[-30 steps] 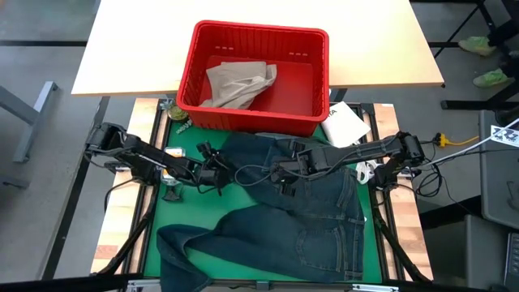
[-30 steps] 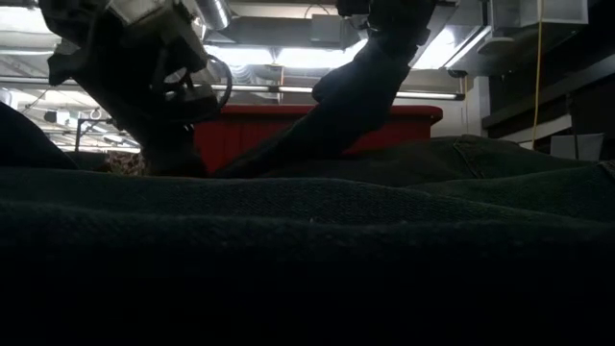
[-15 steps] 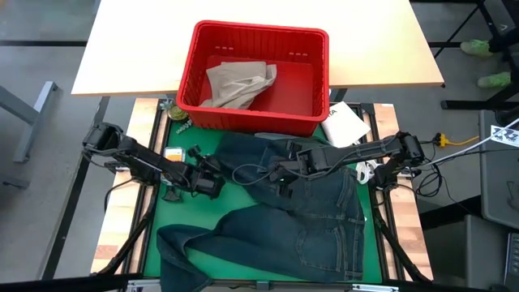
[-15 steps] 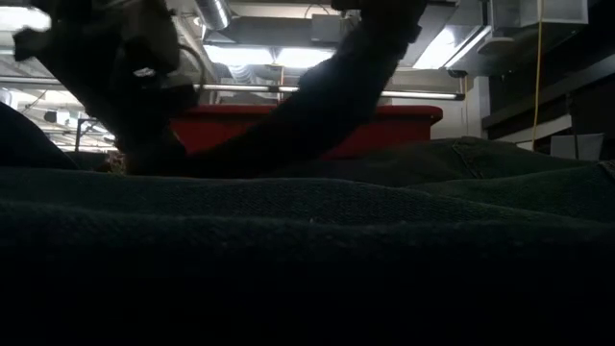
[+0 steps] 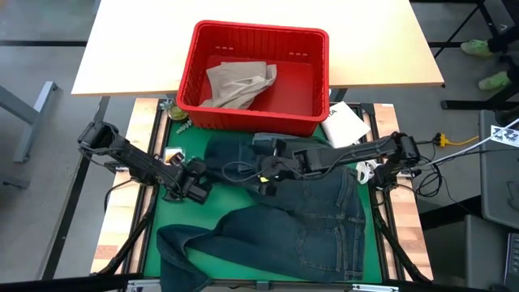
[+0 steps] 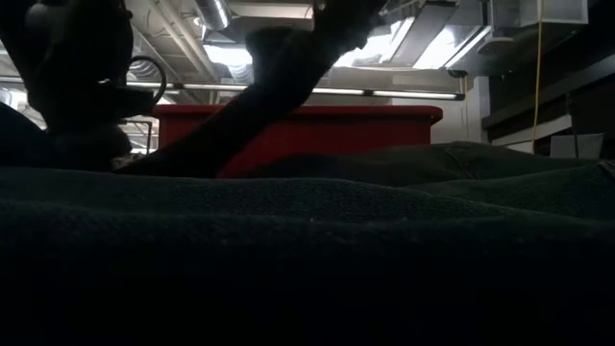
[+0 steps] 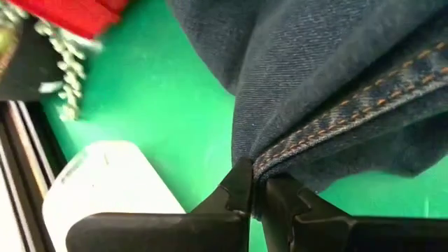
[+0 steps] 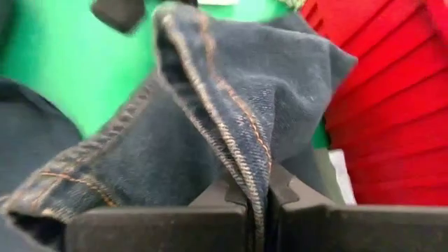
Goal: Fold Laundry from Bin
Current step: Fold the dark blue pants
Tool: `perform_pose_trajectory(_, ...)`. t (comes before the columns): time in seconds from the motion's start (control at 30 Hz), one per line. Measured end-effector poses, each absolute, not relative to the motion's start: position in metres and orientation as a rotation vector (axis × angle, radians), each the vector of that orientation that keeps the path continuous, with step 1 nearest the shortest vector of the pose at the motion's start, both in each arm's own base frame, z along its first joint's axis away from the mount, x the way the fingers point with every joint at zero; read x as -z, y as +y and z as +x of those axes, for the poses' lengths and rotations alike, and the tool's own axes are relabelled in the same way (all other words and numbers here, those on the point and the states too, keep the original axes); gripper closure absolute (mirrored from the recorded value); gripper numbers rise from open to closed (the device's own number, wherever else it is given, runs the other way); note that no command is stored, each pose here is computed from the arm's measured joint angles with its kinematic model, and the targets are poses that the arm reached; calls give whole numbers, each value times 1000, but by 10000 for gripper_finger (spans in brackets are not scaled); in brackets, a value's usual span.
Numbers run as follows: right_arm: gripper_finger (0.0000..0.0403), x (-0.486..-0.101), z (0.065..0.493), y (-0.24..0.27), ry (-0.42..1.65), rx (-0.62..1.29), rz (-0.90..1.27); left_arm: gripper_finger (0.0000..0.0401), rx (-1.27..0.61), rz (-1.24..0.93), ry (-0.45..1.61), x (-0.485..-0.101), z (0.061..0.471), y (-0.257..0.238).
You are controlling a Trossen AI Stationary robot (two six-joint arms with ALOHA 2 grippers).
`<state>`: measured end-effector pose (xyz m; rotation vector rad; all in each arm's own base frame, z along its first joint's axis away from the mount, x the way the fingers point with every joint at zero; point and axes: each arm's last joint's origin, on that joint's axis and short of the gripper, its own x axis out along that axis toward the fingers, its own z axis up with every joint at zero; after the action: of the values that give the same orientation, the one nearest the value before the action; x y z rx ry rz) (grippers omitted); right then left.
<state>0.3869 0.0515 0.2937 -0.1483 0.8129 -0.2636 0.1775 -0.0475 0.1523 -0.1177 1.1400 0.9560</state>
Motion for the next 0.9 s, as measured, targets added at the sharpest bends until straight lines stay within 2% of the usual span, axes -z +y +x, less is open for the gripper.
perform_pose_trajectory(0.33,400,-255,414,30,868,260,-102,389,-949,-142,1376,-153,163,-47)
perform_pose_trajectory(0.6,400,-245,417,23,900,270,-97,388,-865,-103,1435,-152,164,-49)
perform_pose_trajectory(0.73,400,-245,417,23,899,290,-108,366,-840,-78,1449,-152,164,-49)
perform_pose_trajectory(0.9,388,-245,417,23,902,281,-104,316,-838,-75,1451,-152,164,-49)
